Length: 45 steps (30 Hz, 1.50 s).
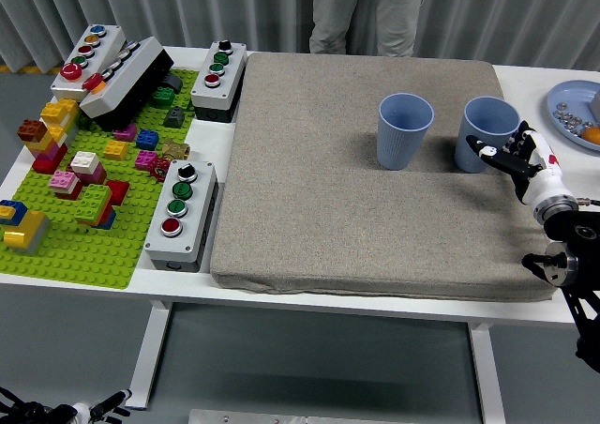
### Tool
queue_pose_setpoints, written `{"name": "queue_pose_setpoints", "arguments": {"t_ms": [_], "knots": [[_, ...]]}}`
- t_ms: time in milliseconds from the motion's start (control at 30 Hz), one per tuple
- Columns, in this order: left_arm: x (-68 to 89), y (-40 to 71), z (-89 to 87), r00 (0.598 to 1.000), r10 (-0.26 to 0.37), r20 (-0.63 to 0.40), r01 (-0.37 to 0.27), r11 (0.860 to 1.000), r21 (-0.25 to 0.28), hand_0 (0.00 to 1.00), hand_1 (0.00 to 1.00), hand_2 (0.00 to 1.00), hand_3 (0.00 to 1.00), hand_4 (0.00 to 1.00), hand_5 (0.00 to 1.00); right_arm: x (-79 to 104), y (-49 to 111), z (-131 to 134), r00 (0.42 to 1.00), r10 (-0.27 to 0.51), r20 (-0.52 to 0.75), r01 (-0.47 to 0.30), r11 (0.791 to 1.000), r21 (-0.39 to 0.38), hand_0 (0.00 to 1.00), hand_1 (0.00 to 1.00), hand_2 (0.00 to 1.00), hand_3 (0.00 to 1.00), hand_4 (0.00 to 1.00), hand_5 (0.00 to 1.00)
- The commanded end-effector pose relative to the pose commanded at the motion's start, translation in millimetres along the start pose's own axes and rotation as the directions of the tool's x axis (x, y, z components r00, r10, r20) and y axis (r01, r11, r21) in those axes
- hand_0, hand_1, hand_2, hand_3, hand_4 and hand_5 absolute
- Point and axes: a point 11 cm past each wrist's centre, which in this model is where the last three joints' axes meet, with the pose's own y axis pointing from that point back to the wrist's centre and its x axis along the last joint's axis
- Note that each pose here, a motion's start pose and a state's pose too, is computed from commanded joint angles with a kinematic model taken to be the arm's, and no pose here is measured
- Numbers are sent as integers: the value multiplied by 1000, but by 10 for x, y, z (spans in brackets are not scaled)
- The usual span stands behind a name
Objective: Pick cup pour cup place
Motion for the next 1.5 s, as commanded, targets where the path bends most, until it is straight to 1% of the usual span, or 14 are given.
{"name": "queue_pose_setpoints", "arguments": {"t_ms": [33,67,233,267,467,600,633,667,767,800,933,1200,1433,1500], "knots": [[0,0,0,1000,0,0,0,1000,0,851,866,884,774,599,998,0,4,1,1000,14,-3,-14,1000,3,801,692,620,673,661,43],[0,0,0,1000,0,-1,0,1000,0,852,866,884,776,599,998,-3,7,4,1000,19,-3,-19,1000,3,634,502,456,486,525,2],[0,0,0,1000,0,-1,0,1000,0,852,866,884,776,599,998,-15,9,-2,1000,14,2,-14,1000,8,634,502,456,486,525,2],[0,0,-1,1000,-1,0,1,1000,1,852,866,885,775,599,998,-4,8,-13,1000,14,6,-14,1000,10,604,493,443,475,485,2],[1,0,-4,1000,-1,-3,1,1000,1,852,866,885,775,599,998,32,-4,-70,1000,17,0,-17,1000,17,605,501,446,477,487,2],[7,1,-12,1000,1,-7,-1,1000,2,852,866,885,775,599,998,40,-38,-267,997,8,-75,-4,999,43,605,501,446,477,487,2],[12,2,-15,1000,2,-8,-2,1000,2,852,866,885,775,599,998,30,-46,-349,994,6,-105,1,998,62,605,501,446,477,487,2],[18,3,-22,1000,3,-9,-3,1000,3,852,866,885,775,599,998,1,-54,-446,990,2,-139,9,997,83,616,509,450,484,486,2],[24,4,-31,1000,4,-10,-4,1000,5,852,866,885,775,599,998,-72,-60,-590,979,-2,-204,26,993,116,616,509,450,484,486,2],[26,5,-39,1000,4,-10,-4,1000,7,852,866,885,775,599,998,-129,-66,-670,969,2,-248,33,990,135,616,509,450,484,486,2],[25,4,-59,1000,4,-10,-4,1000,11,852,866,885,775,599,998,-267,-51,-821,937,14,-350,54,981,184,621,520,455,492,494,2],[16,3,-87,1000,2,-11,-2,1000,16,852,866,885,775,599,998,-516,14,-879,892,23,-452,89,970,225,635,527,459,496,495,2],[23,4,-73,1000,2,-9,-2,1000,14,852,866,885,775,598,998,-604,38,-901,877,24,-480,104,966,239,635,529,460,502,495,2],[25,5,-67,1000,2,-9,-2,1000,13,852,866,885,775,598,998,-619,44,-923,858,43,-512,102,962,252,640,534,462,504,498,2]]}}
